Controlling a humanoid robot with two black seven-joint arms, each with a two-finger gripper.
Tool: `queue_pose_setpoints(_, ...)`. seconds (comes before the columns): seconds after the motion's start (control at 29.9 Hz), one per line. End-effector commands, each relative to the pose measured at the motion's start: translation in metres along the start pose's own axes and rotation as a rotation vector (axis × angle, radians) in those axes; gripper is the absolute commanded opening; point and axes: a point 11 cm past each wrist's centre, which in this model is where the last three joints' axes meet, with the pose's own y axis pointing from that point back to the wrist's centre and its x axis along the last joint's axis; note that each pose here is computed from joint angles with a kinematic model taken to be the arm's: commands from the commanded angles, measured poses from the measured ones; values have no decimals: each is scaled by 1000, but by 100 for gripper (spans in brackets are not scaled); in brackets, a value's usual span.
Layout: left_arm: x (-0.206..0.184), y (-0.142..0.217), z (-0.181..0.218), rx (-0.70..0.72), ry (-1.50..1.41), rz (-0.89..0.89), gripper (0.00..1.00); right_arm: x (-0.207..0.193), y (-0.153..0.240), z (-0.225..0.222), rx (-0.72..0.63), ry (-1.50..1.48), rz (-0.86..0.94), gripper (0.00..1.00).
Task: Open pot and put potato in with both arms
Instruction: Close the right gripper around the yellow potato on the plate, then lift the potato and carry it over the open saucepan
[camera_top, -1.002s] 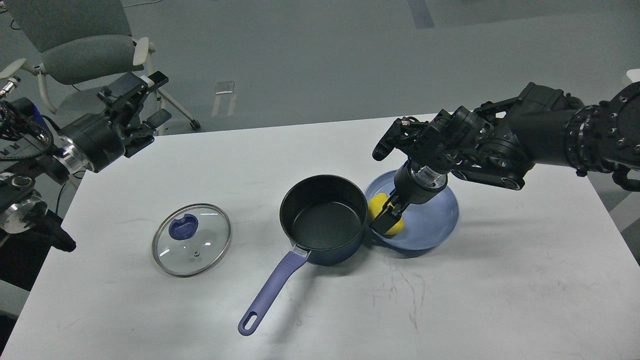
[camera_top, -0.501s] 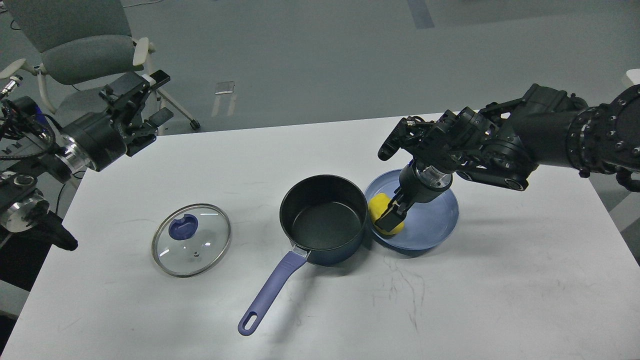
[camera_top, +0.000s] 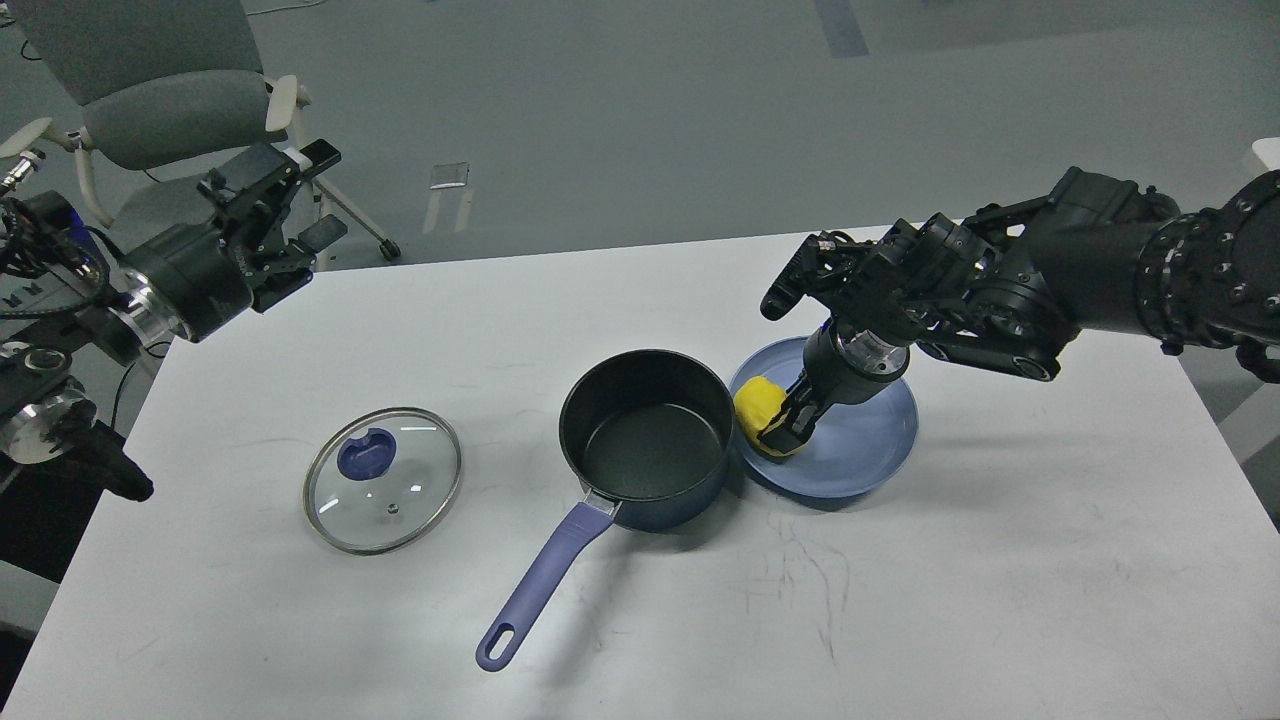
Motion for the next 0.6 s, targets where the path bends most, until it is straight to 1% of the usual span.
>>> queue_pose_setpoints(0.0, 0, 0, 0, 0, 0, 0, 98, -1, 3, 2, -4, -4, 0, 42)
queue_pose_setpoints(0.43, 0, -1, 1, -2, 0, -1, 98, -5, 15, 14, -21, -29, 8, 42)
queue_pose_setpoints(0.57, 0, -1, 1, -3, -1, -1, 98, 0, 33, 20, -35, -33, 20, 42)
